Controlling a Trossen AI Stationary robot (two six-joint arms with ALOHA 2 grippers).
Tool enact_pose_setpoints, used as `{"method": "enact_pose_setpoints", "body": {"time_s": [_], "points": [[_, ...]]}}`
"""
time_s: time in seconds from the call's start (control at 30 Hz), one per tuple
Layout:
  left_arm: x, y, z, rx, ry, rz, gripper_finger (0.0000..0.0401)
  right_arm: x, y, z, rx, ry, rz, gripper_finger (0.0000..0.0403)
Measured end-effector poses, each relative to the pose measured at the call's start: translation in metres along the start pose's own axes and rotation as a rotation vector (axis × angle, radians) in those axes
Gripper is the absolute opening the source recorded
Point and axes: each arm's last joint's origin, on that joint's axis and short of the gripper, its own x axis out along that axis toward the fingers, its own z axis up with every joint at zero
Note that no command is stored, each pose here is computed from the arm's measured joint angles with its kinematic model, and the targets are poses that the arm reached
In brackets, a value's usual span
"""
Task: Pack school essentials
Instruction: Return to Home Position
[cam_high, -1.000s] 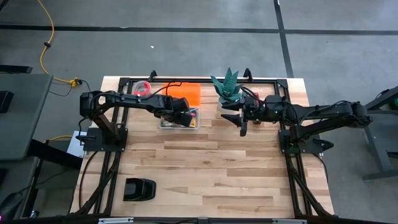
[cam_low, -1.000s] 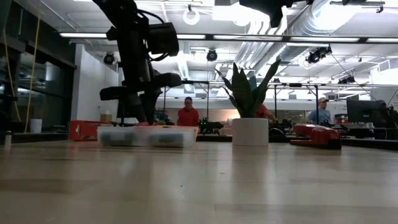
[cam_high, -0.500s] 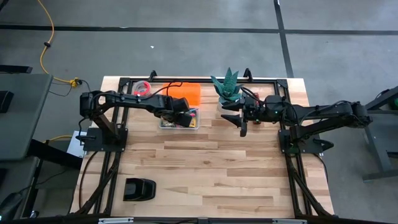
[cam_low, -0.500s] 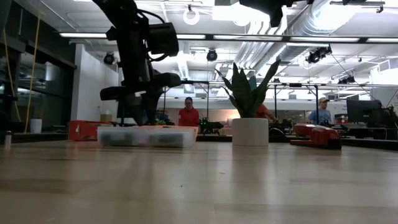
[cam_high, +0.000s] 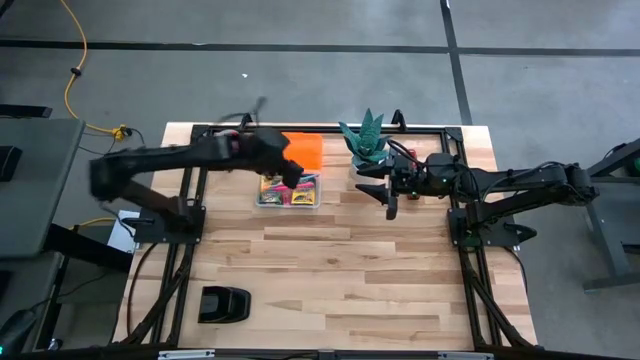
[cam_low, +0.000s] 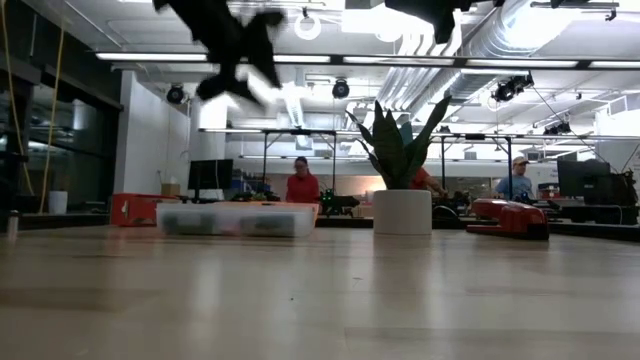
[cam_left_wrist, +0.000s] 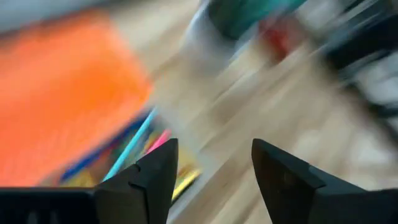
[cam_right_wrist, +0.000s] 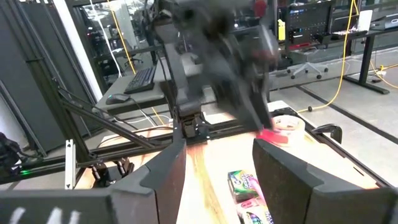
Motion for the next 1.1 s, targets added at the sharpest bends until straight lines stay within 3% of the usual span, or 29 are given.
{"method": "enact_pose_setpoints", "body": {"time_s": [0.13, 0.23, 0.33, 0.43, 0.6, 0.77, 1.1], "points": [[-0.063, -0.016, 0.002, 0.102, -0.312, -0.244, 0.0184, 0.0, 0.0, 0.0, 0.0, 0.0, 0.0, 0.0179], [-0.102, -0.02, -0.009, 0.216, -0.504, -0.452, 0.0177, 0.0, 0.0, 0.0, 0.0, 0.0, 0.0, 0.0179], [-0.126, -0.018, -0.025, 0.28, -0.641, -0.64, 0.017, 0.0, 0.0, 0.0, 0.0, -0.001, 0.0, 0.0179], [-0.135, -0.01, -0.043, 0.333, -0.702, -0.725, 0.0164, 0.0, 0.0, 0.0, 0.0, -0.001, 0.0, 0.0179], [-0.13, -0.001, -0.068, 0.449, -0.662, -0.73, 0.0156, 0.0, 0.0, 0.0, 0.0, -0.001, 0.0, 0.0179], [-0.128, 0.001, -0.073, 0.547, -0.689, -0.705, 0.0154, 0.0, 0.0, 0.0, 0.0, -0.001, 0.0, 0.0179], [-0.127, 0.001, -0.071, 0.53, -0.709, -0.67, 0.0154, 0.0, 0.0, 0.002, 0.001, -0.017, 0.002, 0.0179]]}}
